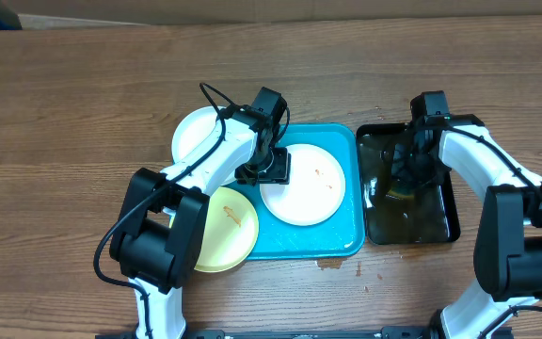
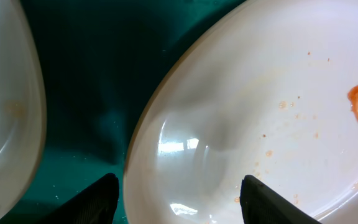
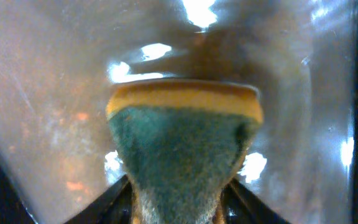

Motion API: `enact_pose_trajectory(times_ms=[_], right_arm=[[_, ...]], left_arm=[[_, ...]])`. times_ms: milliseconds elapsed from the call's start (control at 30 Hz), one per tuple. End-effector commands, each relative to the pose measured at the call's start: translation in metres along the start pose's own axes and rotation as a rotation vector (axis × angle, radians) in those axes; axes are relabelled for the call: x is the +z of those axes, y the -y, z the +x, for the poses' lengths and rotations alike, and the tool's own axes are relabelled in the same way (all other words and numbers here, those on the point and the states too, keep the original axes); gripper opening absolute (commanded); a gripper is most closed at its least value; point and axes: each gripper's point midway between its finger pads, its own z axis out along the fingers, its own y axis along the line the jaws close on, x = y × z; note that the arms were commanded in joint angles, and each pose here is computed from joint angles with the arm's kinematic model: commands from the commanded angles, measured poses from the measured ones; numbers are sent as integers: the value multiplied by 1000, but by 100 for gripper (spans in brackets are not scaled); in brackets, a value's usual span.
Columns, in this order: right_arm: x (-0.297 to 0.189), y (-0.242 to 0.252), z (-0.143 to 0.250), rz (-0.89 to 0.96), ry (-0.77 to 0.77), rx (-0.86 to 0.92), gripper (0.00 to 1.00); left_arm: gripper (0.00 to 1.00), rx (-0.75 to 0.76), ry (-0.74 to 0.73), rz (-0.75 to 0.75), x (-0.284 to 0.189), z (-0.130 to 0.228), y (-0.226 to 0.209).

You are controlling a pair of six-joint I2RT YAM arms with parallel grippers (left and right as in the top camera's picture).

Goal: Clean dirty plates on tray and stack at the side
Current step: 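Dip and rub the sponge in the black tray's water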

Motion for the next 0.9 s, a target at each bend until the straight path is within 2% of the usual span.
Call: enact_pose_trajectory(times_ms=[0, 67, 133, 167, 200, 233, 433, 700, 767, 867], right_arm=[[0, 2, -5, 11, 19, 5, 60], [0, 1, -9, 6, 36, 4, 60], [0, 0, -13, 2, 50, 4, 51], [0, 0, -14, 0, 56, 4, 34], [0, -1, -15, -1, 61, 4, 10], [0, -1, -16, -5, 62, 4, 4], [-1, -10, -16, -55, 57, -18, 4], [-38, -15, -26, -55, 56, -29, 4], [-51, -16, -28, -55, 64, -30, 4], [-66, -14, -28, -49, 74, -30, 4]], left_arm=[[64, -9, 19, 17, -6, -3, 4], [64, -9, 22, 18, -6, -4, 5], [63, -8, 25, 20, -6, -4, 5], [62, -8, 25, 20, -6, -4, 5], [60, -8, 25, 19, -6, -4, 5], [59, -8, 25, 19, -6, -4, 5], [57, -2, 32, 5, -6, -5, 5], [31, 3, 41, -23, -5, -5, 2], [17, 2, 45, -33, -6, -6, 0], [5, 3, 45, -33, -6, -6, 0]])
